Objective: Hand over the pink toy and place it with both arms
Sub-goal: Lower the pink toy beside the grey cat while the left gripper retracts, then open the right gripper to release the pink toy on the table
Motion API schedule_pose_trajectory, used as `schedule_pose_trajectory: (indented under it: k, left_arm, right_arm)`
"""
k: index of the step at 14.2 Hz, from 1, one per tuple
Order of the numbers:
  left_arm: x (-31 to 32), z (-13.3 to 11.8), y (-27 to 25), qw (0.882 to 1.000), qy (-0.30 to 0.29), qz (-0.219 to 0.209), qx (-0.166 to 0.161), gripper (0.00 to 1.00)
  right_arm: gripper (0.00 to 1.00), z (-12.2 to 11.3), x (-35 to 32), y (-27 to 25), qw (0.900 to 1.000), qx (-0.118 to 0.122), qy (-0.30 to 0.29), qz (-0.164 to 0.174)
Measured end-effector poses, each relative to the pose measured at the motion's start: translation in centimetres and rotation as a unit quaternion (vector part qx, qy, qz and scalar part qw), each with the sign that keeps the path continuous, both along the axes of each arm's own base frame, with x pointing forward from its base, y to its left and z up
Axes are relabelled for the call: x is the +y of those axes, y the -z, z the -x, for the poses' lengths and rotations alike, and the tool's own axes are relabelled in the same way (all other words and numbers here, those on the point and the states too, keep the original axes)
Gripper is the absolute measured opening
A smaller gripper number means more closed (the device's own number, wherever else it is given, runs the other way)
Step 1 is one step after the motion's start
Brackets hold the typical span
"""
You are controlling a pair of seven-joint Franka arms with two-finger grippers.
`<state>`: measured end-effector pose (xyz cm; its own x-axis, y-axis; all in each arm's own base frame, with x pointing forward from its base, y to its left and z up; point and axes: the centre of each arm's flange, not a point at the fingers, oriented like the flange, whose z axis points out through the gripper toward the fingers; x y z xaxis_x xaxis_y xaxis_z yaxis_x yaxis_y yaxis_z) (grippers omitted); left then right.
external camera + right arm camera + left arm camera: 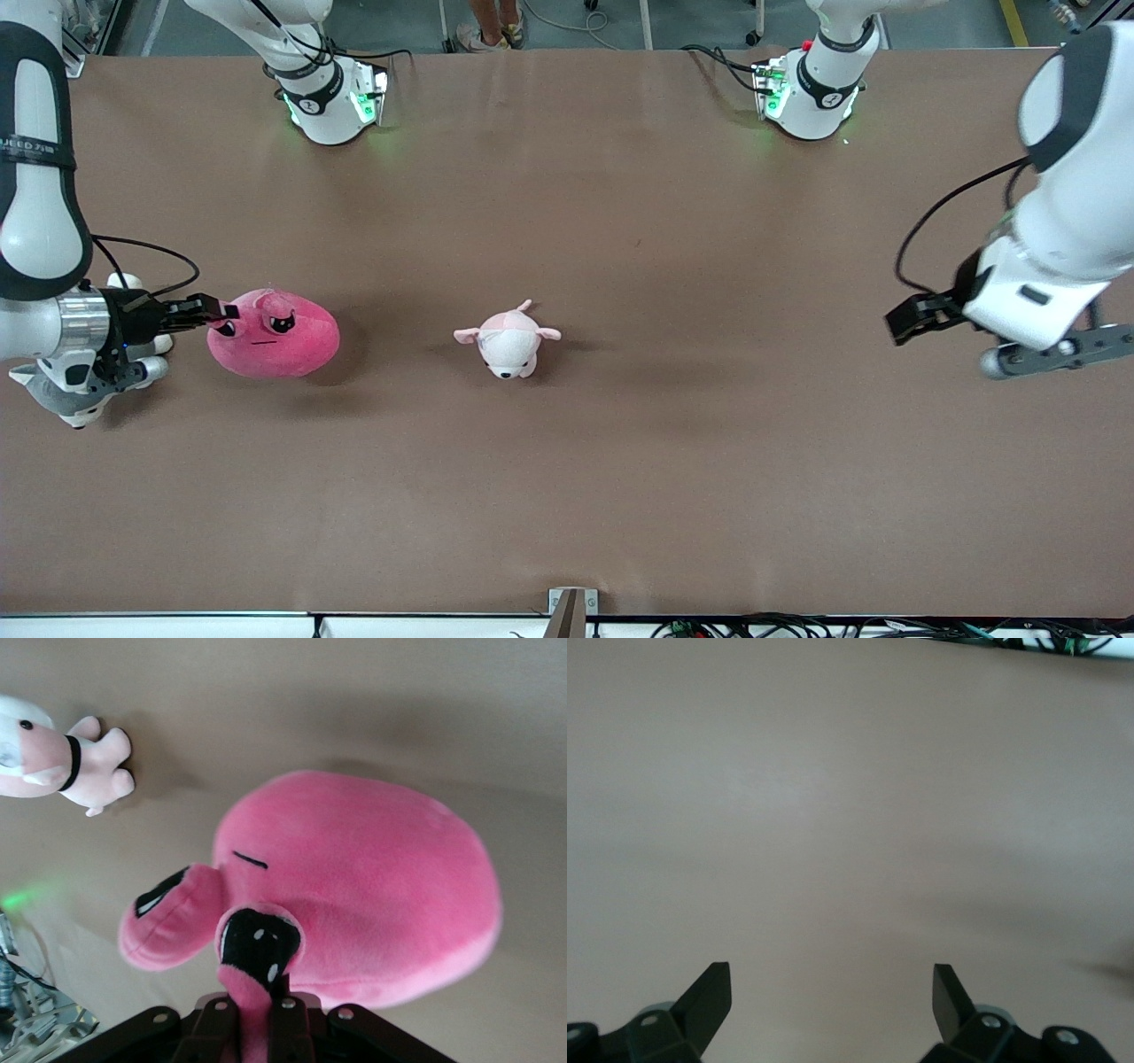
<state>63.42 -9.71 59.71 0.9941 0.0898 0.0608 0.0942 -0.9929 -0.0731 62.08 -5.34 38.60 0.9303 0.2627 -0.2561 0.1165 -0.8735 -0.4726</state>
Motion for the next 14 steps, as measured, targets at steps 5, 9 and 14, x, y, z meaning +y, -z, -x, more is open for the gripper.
schedule_pose_trajectory:
  k: [5,9,14]
  left_arm:
    - [2.4,2.2,-2.8,0.998,0.064,-0.014,0.011,1.00]
    - [4.6,6.0,-3.8,0.997,0.078,0.004,0.030,1.00]
    - [3.2,11.1,-4.7,0.997,0.074,0.010,0.035,1.00]
  right_arm:
    - [0.11,-0.5,-0.1,2.0,1.000,0.003,0.001,-0.006]
    - [0.11,-0.7,-0.8,4.1,1.000,0.006,-0.003,-0.011]
    - [0.11,-0.9,-1.2,5.3,1.000,0.008,0.001,-0.013]
